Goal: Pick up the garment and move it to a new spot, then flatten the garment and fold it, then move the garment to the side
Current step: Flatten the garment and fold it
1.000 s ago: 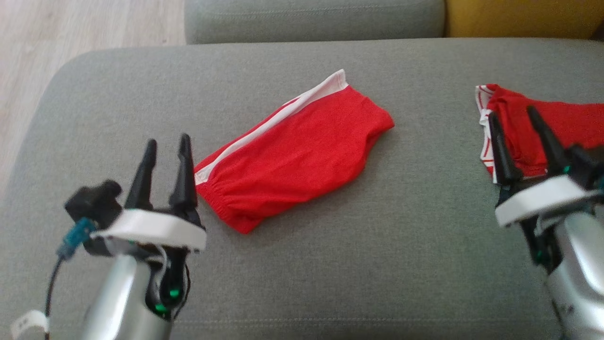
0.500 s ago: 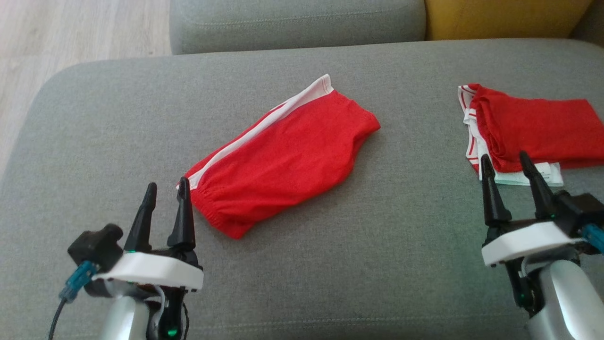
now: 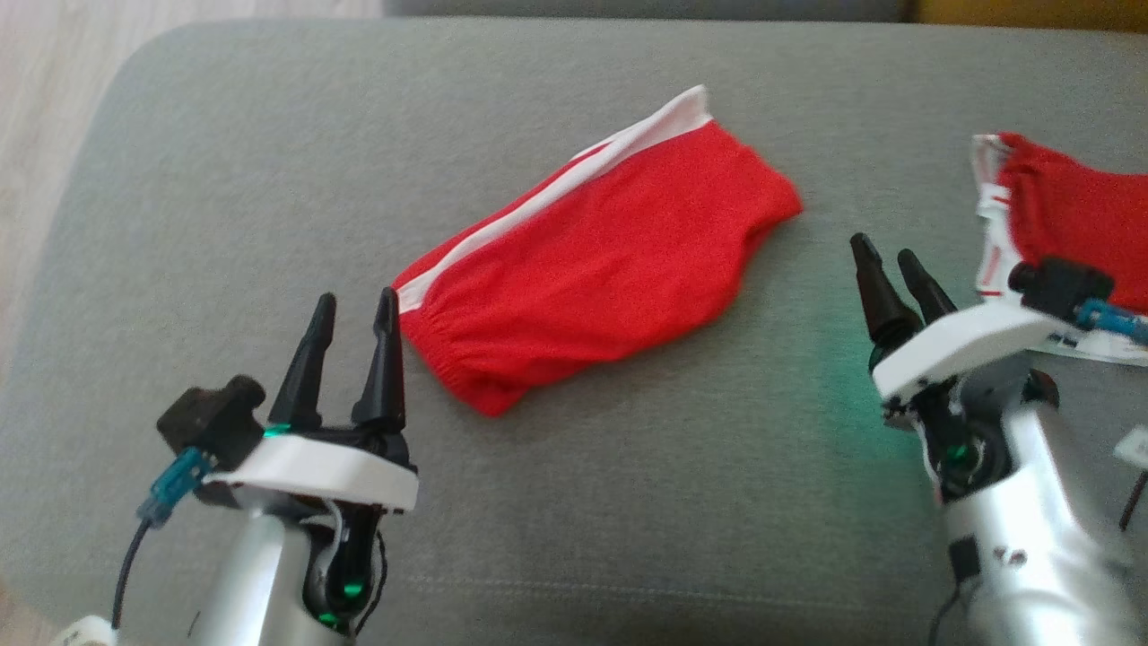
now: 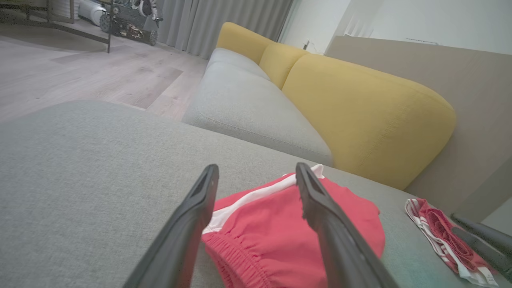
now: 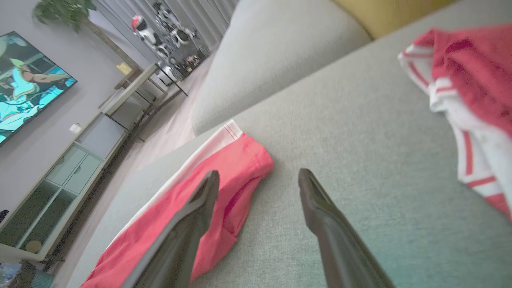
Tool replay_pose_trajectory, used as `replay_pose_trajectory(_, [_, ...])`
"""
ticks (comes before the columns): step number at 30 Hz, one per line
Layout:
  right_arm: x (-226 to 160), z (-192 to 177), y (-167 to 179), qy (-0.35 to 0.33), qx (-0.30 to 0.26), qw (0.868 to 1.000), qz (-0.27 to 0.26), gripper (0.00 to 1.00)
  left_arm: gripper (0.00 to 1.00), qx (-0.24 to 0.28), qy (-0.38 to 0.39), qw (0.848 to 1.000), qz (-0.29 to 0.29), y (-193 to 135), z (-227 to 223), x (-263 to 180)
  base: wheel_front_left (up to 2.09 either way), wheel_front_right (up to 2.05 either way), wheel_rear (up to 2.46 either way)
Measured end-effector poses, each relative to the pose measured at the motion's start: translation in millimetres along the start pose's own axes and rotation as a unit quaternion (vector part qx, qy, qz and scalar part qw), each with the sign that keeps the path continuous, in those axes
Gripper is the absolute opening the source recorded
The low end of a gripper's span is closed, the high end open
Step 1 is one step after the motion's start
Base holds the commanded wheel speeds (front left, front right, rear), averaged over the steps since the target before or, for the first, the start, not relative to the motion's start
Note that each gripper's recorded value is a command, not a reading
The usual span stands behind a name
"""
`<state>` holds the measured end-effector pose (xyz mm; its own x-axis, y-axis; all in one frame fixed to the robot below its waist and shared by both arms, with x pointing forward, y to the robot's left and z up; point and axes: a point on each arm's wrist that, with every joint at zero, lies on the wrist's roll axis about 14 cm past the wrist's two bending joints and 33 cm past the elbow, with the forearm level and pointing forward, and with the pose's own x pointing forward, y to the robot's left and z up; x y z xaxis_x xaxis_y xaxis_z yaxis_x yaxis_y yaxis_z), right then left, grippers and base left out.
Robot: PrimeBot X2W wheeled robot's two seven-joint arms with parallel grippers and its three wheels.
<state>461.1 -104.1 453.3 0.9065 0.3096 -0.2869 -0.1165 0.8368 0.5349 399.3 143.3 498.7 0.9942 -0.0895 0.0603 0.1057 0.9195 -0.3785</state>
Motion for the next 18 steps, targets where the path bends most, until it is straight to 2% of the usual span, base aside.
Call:
replay_pose_trajectory(3, [21,-15,-1,0.049,0.048,0.998,-0.002,1.00,1.00,-0.004,0.001,1.000,0.014,9,0,-1,0.00,0.00,0.00])
replay_pose_trajectory(4, [21,-15,-1,0.049,0.048,0.998,-0.002,1.00,1.00,-0.004,0.001,1.000,0.014,9,0,-1,0.00,0.00,0.00])
replay_pose_trajectory(9, [55,-45,7,0.123,0.118,0.985,0.000,1.00,1.00,0.001,0.004,0.999,0.043,28,0,-7,0.00,0.00,0.00])
replay_pose_trajectory(13, [83,-63,19,0.163,0.138,0.977,0.002,1.00,1.00,0.003,-0.001,0.998,0.066,43,4,-13,0.00,0.00,0.00])
replay_pose_trajectory(18, [107,-66,33,0.175,0.131,0.976,0.005,1.00,1.00,0.003,-0.017,0.997,0.069,44,15,-13,0.00,0.00,0.00])
